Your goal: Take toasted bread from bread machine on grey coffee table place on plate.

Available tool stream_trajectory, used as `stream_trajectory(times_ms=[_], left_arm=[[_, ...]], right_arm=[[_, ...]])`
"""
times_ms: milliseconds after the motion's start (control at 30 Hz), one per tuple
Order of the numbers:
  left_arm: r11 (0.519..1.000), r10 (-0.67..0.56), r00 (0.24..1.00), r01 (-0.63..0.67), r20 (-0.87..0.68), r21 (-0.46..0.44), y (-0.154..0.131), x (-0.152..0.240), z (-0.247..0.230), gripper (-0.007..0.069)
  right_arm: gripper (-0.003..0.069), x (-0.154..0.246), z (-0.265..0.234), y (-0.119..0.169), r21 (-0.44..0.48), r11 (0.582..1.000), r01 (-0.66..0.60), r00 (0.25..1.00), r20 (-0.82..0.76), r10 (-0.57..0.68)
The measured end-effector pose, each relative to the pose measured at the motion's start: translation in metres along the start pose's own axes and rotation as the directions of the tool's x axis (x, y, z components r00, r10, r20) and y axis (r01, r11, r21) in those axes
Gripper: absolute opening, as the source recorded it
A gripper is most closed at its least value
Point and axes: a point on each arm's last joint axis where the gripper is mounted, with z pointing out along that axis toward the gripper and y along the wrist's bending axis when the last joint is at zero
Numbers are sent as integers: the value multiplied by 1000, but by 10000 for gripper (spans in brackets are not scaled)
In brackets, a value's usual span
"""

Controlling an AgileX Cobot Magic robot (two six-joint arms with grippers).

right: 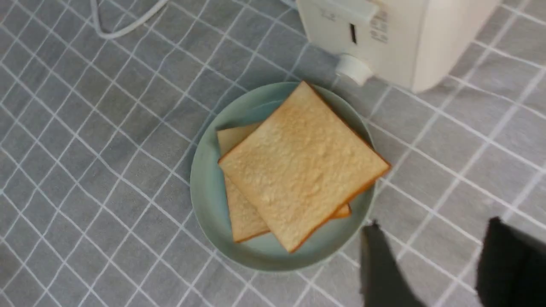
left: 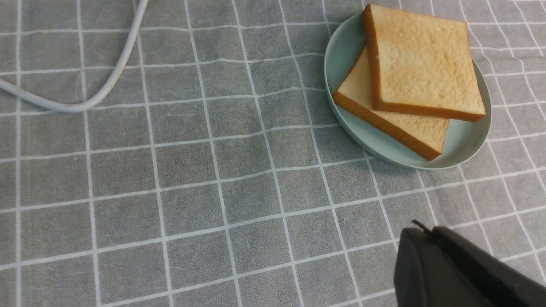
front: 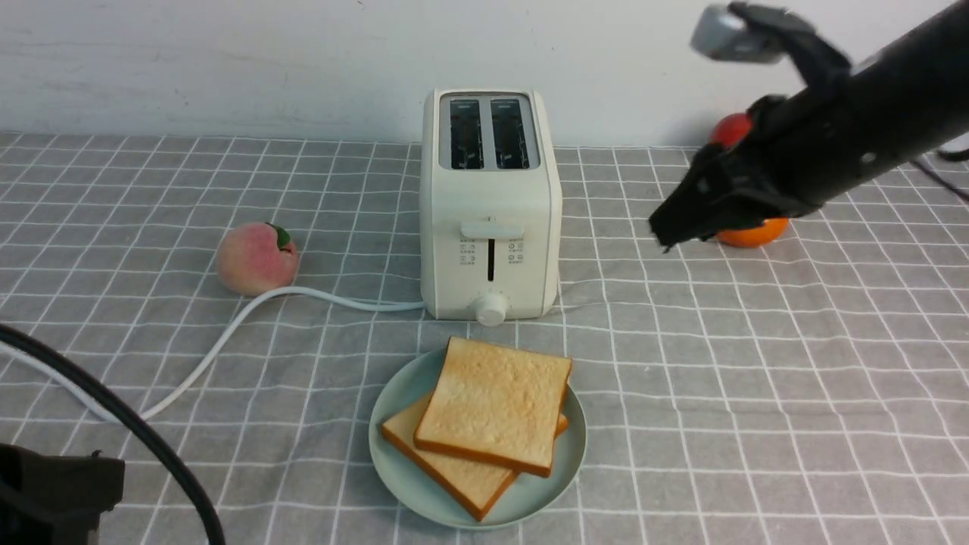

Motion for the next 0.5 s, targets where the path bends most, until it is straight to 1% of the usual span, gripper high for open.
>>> stream_trajectory(times_ms=[33, 100, 133, 167, 200, 233, 300, 367, 433, 467, 500], left_arm=[[1000, 0, 1000, 0, 0, 0, 0, 0, 0, -14], [1000, 0, 1000, 0, 0, 0, 0, 0, 0, -14], [1000, 0, 1000, 0, 4, 0, 0, 0, 0, -14], [1000, 0, 1000, 0, 9, 0, 0, -1, 0, -14], [1000, 0, 1000, 0, 9, 0, 0, -1, 0, -14], [1000, -1, 1000, 1, 18, 0, 0, -2, 0, -14], [1000, -4, 999, 4, 34, 3, 0, -3, 0, -14], [1000, -7, 999, 7, 47, 6, -1, -4, 0, -14], [1000, -15, 998, 14, 63, 13, -1, -6, 0, -14], [1000, -23, 997, 21, 72, 21, -2, -7, 0, -14], [999, -27, 997, 25, 77, 25, -2, -7, 0, -14]], right_arm=[[149, 3, -23, 10, 37, 999, -11, 1000, 8, 10], [41, 10, -54, 25, 80, 997, -12, 999, 48, 8], [1, 18, -77, 37, 113, 993, -13, 996, 86, 3], [-9, 25, -96, 47, 139, 990, -8, 992, 128, -10], [-10, 27, -100, 48, 150, 989, -11, 991, 137, -10], [-8, 40, -124, 60, 193, 981, -9, 979, 203, -30], [-2, 66, -155, 76, 275, 961, -27, 941, 333, -69], [0, 94, -172, 85, 321, 946, -46, 905, 414, -96], [0, 128, -181, 90, 360, 930, -80, 846, 518, -127], [0, 147, -182, 91, 387, 915, -109, 789, 594, -157], [0, 161, -178, 90, 394, 911, -118, 771, 615, -166]])
